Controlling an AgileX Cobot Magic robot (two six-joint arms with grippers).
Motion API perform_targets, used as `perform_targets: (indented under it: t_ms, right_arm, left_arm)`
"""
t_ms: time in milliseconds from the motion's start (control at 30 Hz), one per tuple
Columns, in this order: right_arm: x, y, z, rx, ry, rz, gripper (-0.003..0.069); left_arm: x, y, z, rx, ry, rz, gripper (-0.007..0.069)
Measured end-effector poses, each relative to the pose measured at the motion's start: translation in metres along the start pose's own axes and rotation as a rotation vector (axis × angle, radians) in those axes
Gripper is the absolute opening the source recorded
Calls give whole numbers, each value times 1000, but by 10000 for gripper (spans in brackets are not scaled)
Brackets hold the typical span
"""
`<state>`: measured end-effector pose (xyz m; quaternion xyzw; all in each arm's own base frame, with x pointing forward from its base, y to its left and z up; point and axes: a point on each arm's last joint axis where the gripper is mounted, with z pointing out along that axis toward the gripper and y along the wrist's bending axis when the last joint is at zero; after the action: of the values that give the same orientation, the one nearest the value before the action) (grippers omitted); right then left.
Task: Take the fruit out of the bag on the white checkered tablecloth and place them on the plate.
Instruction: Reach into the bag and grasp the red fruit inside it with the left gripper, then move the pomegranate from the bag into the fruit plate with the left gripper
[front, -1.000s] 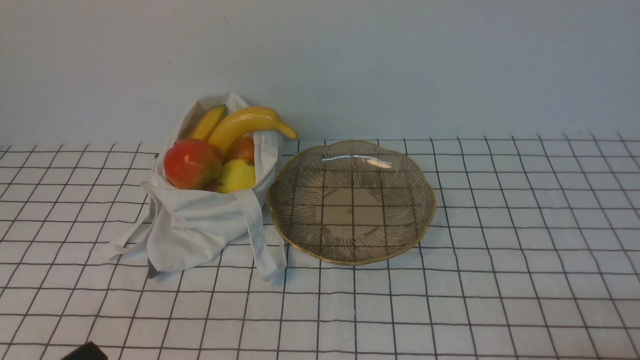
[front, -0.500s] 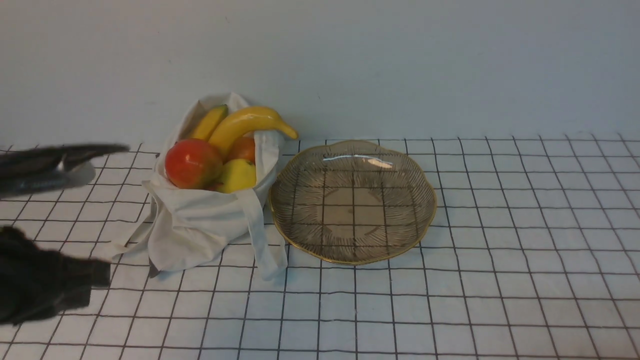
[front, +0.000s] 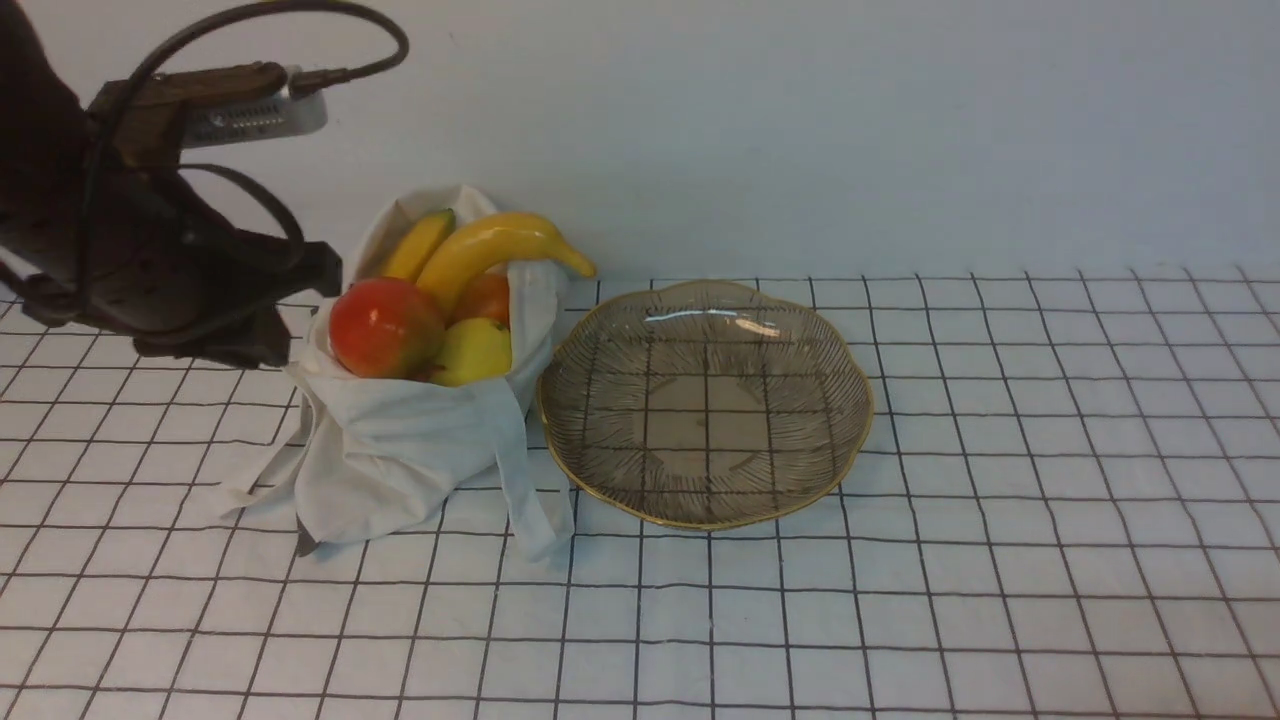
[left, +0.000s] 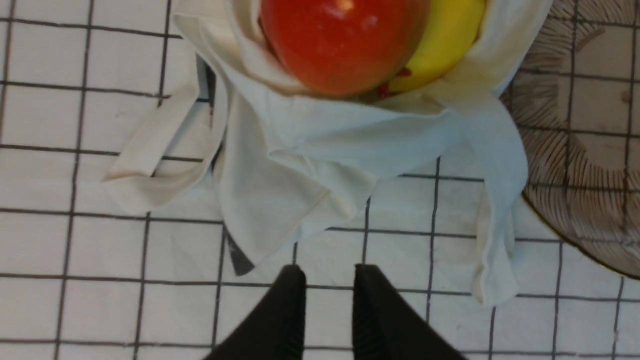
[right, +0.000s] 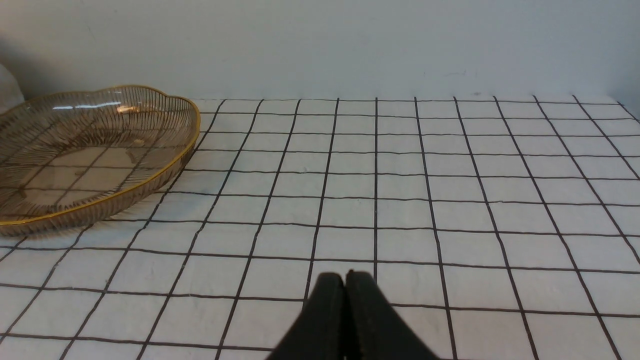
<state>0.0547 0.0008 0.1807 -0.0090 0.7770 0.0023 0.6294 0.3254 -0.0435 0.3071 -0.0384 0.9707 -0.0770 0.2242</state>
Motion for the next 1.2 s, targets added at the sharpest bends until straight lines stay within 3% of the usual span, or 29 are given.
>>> perform_targets:
  t_ms: [67, 267, 400, 733, 933, 1200]
  right_arm:
    - [0, 0, 0, 0, 0, 0, -16]
    - [0, 0, 0, 0, 0, 0, -16]
    - [0, 0, 0, 0, 0, 0, -16]
    - [0, 0, 0, 0, 0, 0, -16]
    - [0, 0, 0, 0, 0, 0, -16]
    - [0, 0, 0, 0, 0, 0, -16]
  left_arm:
    - [-4, -1, 7, 6, -1, -7, 194]
    - [-31, -4, 40, 16, -57, -22, 513]
    - [-43, -4, 65, 20, -94, -29, 660]
    - [-49, -3, 110, 56, -122, -87, 668]
    - [-49, -4, 112, 66, -120, -96, 590]
    - [-47, -3, 103, 66, -102, -91, 590]
